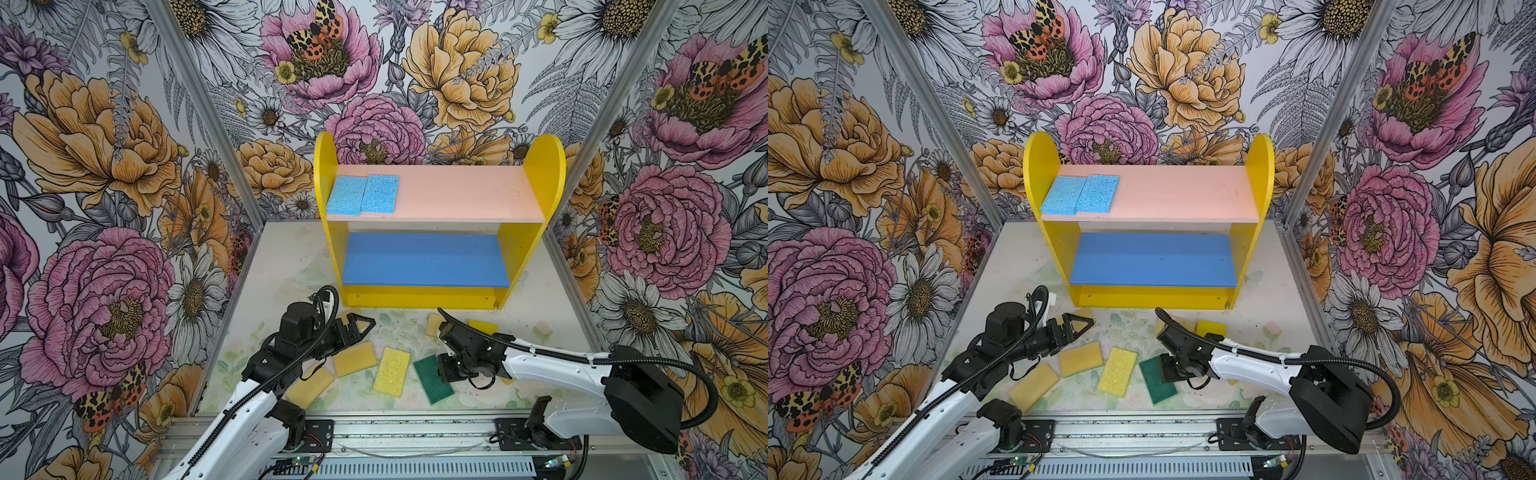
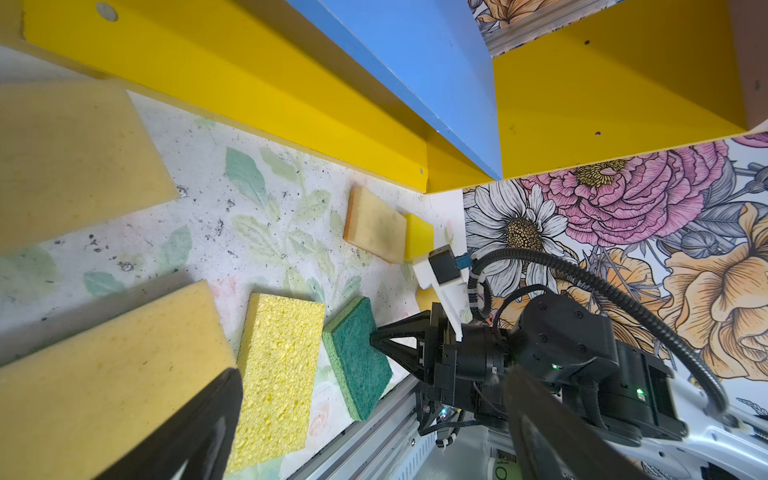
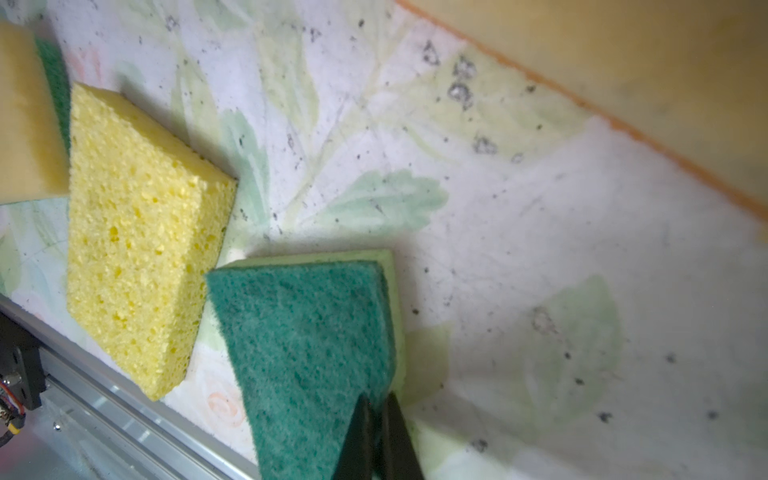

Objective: Place and organize the cleaning sponges onto the shelf
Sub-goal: 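Lower the right gripper and close it on the green scrub sponge, then lift the green scrub sponge on edge toward the shelf with the right gripper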

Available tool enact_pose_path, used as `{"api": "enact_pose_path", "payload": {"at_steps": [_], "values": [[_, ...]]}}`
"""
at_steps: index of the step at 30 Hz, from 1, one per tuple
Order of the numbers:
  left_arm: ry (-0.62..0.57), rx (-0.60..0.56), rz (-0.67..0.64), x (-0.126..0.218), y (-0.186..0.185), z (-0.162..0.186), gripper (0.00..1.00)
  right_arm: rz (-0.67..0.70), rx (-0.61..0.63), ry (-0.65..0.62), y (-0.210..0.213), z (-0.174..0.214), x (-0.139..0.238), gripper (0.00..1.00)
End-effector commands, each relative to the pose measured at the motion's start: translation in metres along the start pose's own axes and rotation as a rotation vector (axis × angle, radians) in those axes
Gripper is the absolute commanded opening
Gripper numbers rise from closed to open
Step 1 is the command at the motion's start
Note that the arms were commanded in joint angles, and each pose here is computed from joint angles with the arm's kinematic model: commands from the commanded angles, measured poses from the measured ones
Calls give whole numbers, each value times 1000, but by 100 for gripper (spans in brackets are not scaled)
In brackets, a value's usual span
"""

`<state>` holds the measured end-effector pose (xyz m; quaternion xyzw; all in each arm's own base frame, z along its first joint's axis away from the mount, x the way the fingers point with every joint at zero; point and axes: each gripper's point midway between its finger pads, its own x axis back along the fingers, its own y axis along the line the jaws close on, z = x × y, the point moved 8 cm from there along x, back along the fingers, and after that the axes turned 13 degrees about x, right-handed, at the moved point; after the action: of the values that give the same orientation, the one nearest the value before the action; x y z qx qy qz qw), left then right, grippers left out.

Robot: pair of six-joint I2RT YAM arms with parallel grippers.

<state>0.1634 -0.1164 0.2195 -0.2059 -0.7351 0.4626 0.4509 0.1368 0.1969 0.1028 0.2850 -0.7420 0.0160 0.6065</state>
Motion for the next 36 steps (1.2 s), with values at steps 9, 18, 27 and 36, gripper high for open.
{"api": "enact_pose_path", "payload": {"at_steps": [9,18,27,36], "values": [[-21,-28,110,-2,-11,2,99,-111,-33,-204,14,-28,46,0],[47,-74,264,-21,-25,16,99,-215,-96,-366,17,-63,96,0],[58,-161,378,-30,-56,24,99,-343,-62,-462,39,-100,144,0],[31,-202,439,-30,-74,24,95,-498,-18,-468,61,-114,157,0]]}}
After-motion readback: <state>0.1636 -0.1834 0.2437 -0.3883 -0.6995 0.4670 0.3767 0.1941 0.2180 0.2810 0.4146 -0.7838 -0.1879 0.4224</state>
